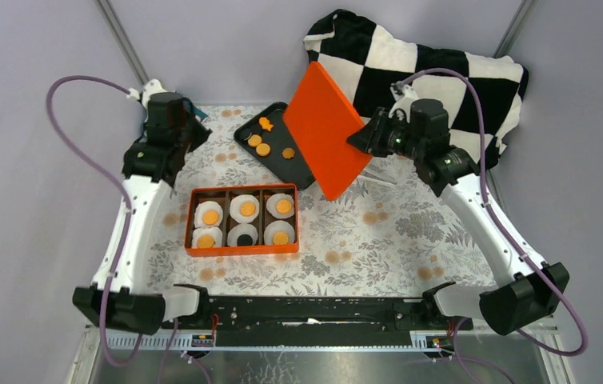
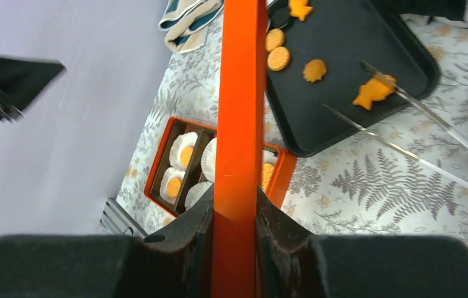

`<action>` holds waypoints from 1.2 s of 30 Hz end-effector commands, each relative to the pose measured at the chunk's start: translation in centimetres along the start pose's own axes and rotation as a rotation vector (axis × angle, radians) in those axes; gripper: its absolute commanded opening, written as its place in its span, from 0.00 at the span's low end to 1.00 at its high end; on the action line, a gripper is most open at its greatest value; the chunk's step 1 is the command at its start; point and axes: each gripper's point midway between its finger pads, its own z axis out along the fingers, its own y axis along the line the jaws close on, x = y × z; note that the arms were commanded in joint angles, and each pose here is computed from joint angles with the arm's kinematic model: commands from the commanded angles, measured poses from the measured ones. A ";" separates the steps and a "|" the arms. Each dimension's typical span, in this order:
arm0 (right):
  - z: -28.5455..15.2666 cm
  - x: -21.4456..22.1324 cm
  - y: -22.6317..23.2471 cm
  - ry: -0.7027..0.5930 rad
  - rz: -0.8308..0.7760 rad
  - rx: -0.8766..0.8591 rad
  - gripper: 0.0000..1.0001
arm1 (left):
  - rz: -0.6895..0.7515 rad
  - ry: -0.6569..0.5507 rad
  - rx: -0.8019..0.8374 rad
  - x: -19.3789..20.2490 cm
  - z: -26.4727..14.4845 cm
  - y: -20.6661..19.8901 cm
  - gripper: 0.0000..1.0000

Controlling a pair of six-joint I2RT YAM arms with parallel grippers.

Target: Pack the cookies

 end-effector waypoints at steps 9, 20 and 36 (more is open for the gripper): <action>-0.6 -3.7 -2.1 -0.021 0.125 -0.210 0.00 | 0.170 0.157 -0.865 7.0 0.1 18.4 0.00; -0.1 -2.3 -1.9 0.014 0.143 -0.285 0.00 | 0.018 0.500 -0.883 16.6 2.8 25.3 0.00; -1.3 -1.0 -2.8 0.054 0.089 -0.200 0.00 | -0.109 0.675 -0.737 21.8 5.2 25.7 0.00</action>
